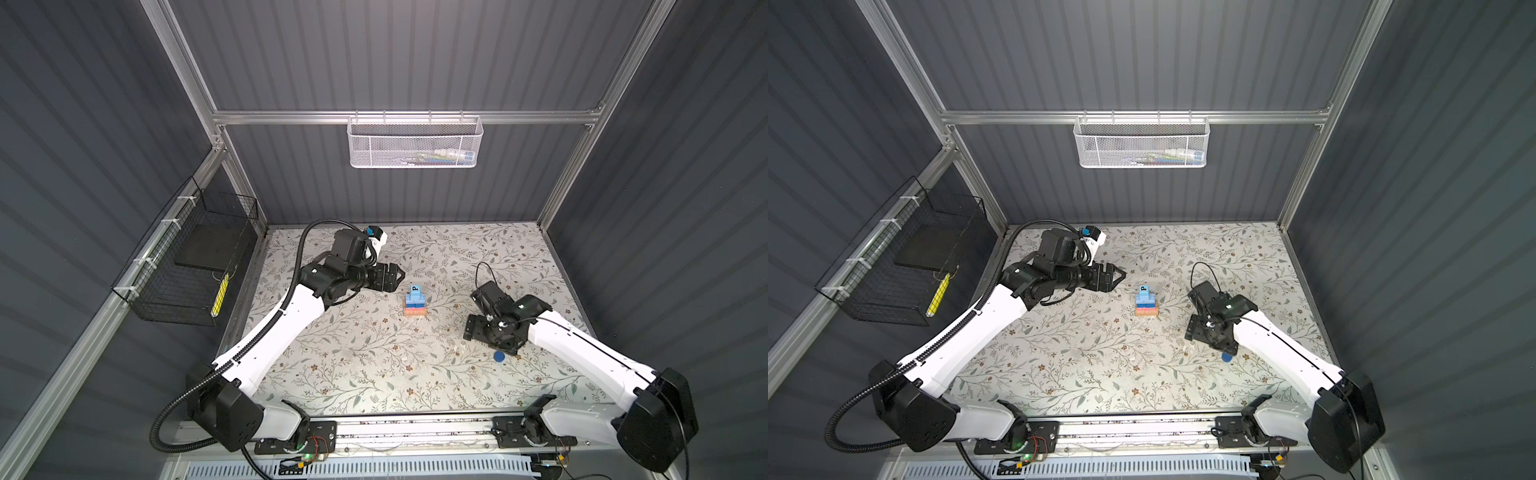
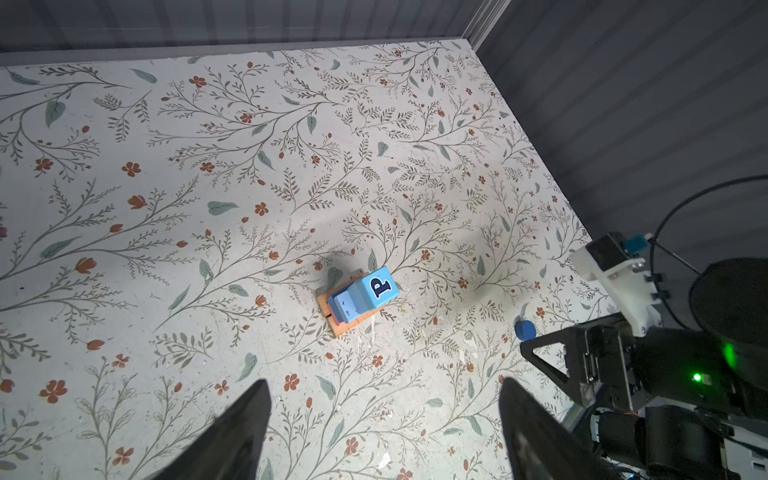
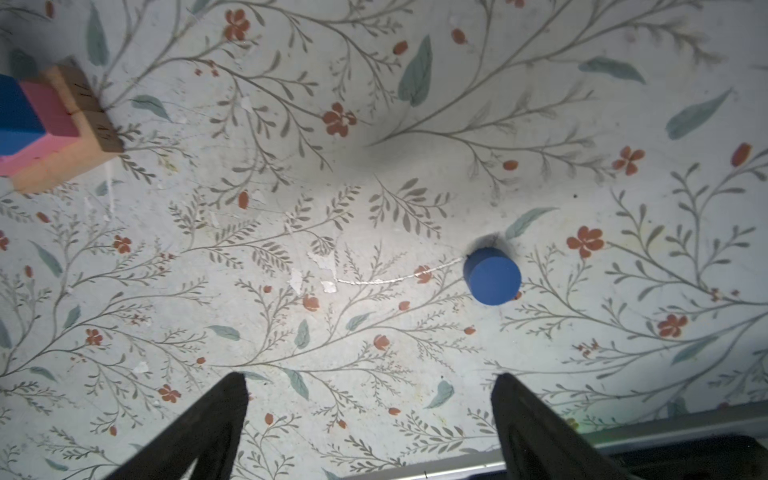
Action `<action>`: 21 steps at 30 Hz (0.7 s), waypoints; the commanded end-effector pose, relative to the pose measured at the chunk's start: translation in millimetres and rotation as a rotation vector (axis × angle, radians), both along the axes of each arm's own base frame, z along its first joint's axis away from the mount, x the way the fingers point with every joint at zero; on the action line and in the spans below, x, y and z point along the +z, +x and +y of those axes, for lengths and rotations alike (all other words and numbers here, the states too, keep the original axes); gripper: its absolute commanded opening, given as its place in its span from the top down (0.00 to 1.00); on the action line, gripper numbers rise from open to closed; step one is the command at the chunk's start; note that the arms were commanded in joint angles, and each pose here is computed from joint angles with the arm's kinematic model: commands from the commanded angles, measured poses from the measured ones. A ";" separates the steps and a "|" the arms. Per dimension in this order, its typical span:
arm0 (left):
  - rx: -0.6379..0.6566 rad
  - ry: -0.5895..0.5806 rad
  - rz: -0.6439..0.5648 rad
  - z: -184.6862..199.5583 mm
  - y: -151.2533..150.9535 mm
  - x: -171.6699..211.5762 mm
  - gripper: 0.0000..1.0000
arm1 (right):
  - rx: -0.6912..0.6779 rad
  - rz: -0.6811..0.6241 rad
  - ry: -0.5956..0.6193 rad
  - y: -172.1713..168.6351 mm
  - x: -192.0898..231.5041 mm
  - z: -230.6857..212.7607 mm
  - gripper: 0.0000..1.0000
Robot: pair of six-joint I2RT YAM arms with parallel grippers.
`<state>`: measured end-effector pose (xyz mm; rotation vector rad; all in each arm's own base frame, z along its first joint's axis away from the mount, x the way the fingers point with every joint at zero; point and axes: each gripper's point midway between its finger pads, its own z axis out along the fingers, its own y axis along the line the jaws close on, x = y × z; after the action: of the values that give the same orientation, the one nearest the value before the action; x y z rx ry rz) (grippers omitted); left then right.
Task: Build the wood block tower
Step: 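Move the right gripper toward the dark blue cylinder while the left arm shifts, then lower the open right gripper around the dark blue cylinder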
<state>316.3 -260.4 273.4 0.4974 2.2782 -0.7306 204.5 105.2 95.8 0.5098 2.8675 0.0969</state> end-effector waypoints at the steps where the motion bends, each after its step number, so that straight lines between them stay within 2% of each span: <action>1: -0.002 -0.002 0.014 -4.6 -0.2 2.4 0.14 | -0.070 0.018 -0.006 -12.4 -11.3 -10.9 0.07; 9: -0.011 0.008 0.030 -9.1 0.5 -5.5 0.14 | -0.155 0.057 -0.022 -30.3 -39.4 -31.8 0.07; 16: -0.011 0.017 0.044 -10.3 2.2 -12.1 0.14 | -0.205 0.041 0.032 -24.7 -50.5 -38.3 0.08; 21: -0.009 0.027 0.053 -10.7 3.7 -17.1 0.14 | -0.221 0.070 0.032 -22.2 -58.1 -43.8 0.12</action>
<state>319.7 -268.1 254.7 0.5125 2.3264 -0.7224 181.4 61.7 43.6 0.8492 2.8387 0.0878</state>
